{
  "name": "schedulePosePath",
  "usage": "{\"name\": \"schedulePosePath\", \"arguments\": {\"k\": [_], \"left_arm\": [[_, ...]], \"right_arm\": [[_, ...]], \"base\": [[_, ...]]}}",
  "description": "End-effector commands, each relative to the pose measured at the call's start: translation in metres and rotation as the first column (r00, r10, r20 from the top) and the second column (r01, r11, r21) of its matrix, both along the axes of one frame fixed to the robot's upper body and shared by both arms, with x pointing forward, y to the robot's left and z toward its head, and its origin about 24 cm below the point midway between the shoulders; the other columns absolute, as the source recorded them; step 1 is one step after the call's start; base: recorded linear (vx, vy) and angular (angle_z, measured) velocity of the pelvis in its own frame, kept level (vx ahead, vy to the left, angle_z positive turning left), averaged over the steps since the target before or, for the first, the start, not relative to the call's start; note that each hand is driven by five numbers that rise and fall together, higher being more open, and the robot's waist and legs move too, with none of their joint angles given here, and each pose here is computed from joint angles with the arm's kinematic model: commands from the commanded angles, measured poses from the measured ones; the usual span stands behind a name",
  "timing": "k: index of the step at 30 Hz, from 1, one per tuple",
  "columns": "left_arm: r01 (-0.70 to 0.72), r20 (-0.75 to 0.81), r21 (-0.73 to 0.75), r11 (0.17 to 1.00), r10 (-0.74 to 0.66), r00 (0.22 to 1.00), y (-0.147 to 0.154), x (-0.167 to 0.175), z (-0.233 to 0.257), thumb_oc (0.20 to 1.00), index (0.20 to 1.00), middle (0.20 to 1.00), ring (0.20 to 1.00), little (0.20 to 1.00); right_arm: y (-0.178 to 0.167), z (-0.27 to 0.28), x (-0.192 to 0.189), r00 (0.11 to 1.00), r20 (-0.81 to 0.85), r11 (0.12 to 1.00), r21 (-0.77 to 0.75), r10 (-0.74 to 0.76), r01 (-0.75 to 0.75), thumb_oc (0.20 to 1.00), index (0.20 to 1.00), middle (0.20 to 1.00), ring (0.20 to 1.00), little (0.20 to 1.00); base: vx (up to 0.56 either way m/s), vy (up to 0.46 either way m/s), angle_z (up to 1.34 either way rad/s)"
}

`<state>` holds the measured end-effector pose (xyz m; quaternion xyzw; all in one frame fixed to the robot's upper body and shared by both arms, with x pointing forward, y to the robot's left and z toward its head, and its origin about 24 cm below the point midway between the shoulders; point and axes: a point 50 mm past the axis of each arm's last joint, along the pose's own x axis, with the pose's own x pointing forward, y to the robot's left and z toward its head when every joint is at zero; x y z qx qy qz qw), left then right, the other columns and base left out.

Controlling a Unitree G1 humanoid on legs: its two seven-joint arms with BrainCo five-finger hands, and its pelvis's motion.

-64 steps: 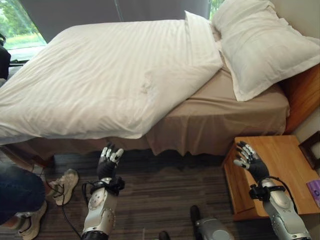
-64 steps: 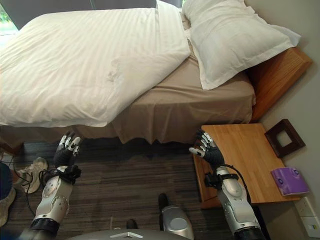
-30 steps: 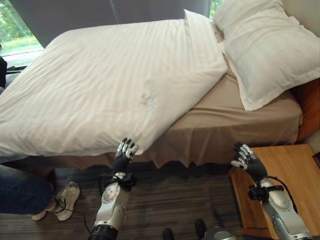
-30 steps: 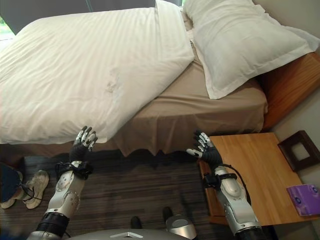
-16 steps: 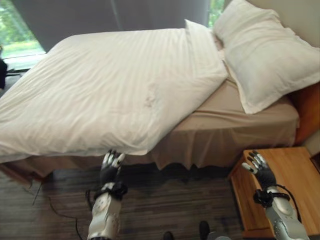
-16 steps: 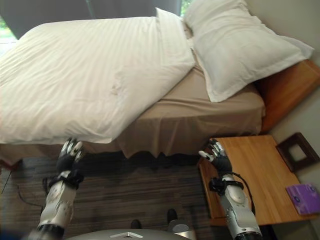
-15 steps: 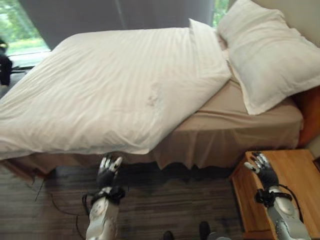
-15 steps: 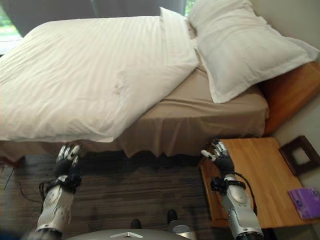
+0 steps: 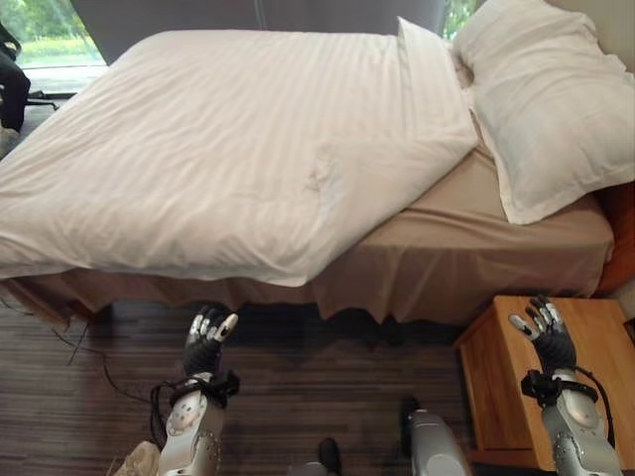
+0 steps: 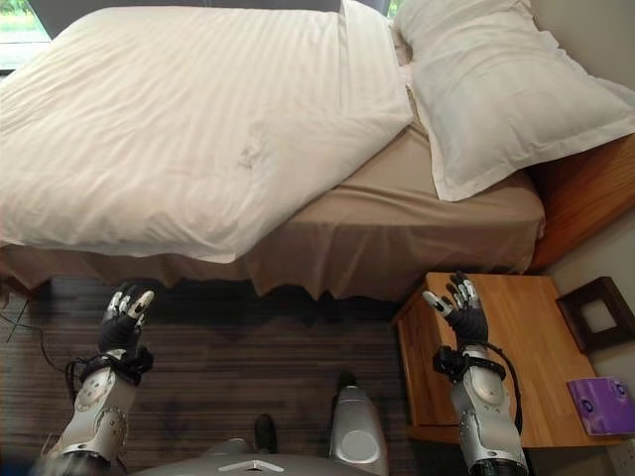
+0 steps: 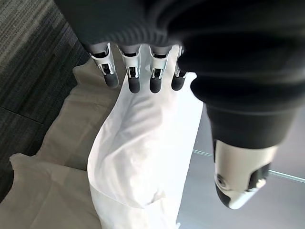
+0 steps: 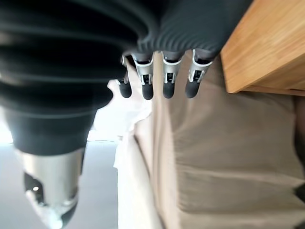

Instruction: Making the bed.

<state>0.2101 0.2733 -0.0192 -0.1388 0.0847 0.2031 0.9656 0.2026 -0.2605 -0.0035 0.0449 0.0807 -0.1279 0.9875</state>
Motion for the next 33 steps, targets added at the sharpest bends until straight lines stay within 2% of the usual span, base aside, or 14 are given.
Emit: {"name": "schedulePosePath", "arguments": {"k": [1, 4, 9, 13, 20, 25, 29, 31, 33], "left_arm": [[0.080, 0.190, 0.128, 0.989, -0.104, 0.976, -0.005, 0.022, 0.043, 1.000, 1.000, 1.000, 1.000, 1.000], [0.101, 0.245, 0.034, 0.994, -0.107, 0.964, -0.014, 0.032, 0.046, 1.000, 1.000, 1.000, 1.000, 1.000], [0.076, 0.241, 0.002, 0.997, -0.074, 0.968, -0.013, 0.033, 0.044, 1.000, 1.000, 1.000, 1.000, 1.000], [0.075, 0.227, 0.072, 0.995, -0.089, 0.970, -0.003, 0.029, 0.047, 1.000, 1.000, 1.000, 1.000, 1.000], [0.081, 0.426, 0.211, 0.974, -0.166, 0.889, -0.001, 0.042, 0.107, 1.000, 1.000, 1.000, 1.000, 1.000], [0.073, 0.394, 0.374, 0.925, -0.230, 0.890, 0.003, 0.056, 0.127, 1.000, 1.000, 1.000, 1.000, 1.000], [-0.011, 0.291, 0.632, 0.775, -0.224, 0.930, 0.031, 0.073, 0.156, 1.000, 1.000, 1.000, 1.000, 1.000], [-0.056, 0.274, 0.641, 0.765, -0.160, 0.948, 0.050, 0.081, 0.164, 1.000, 1.000, 1.000, 1.000, 1.000], [-0.129, 0.215, 0.634, 0.762, -0.013, 0.977, 0.083, 0.088, 0.166, 1.000, 1.000, 1.000, 1.000, 1.000]], "right_arm": [[0.008, 0.029, 0.019, 0.985, 0.142, 0.994, -0.048, 0.100, -0.094, 1.000, 1.000, 1.000, 1.000, 1.000], [0.006, 0.041, 0.030, 0.973, 0.203, 0.994, -0.022, 0.108, -0.106, 1.000, 1.000, 1.000, 1.000, 1.000], [0.001, 0.051, 0.036, 0.969, 0.227, 0.995, -0.045, 0.099, -0.091, 1.000, 1.000, 1.000, 1.000, 1.000], [0.005, 0.054, 0.037, 0.961, 0.240, 0.990, -0.049, 0.139, -0.131, 1.000, 1.000, 1.000, 1.000, 1.000], [0.007, 0.040, 0.029, 0.972, 0.183, 0.989, -0.046, 0.149, -0.143, 1.000, 1.000, 1.000, 1.000, 1.000], [0.007, 0.033, 0.025, 0.975, 0.128, 0.983, -0.061, 0.182, -0.175, 1.000, 1.000, 1.000, 1.000, 1.000], [0.009, 0.031, 0.025, 0.972, 0.117, 0.978, -0.043, 0.206, -0.202, 1.000, 1.000, 1.000, 1.000, 1.000], [0.012, 0.028, 0.024, 0.970, 0.103, 0.975, -0.028, 0.221, -0.219, 1.000, 1.000, 1.000, 1.000, 1.000], [0.017, 0.017, 0.015, 0.968, 0.058, 0.970, 0.008, 0.243, -0.243, 1.000, 1.000, 1.000, 1.000, 1.000]], "base": [[0.27, -0.290, 0.14], [0.25, -0.343, 0.39], [0.24, -0.173, 0.01], [0.28, 0.068, -0.18], [0.13, 0.070, -0.52], [0.06, 0.066, -0.02], [0.06, 0.042, 0.17], [0.04, 0.021, -0.01], [0.04, 0.028, -0.07]]}}
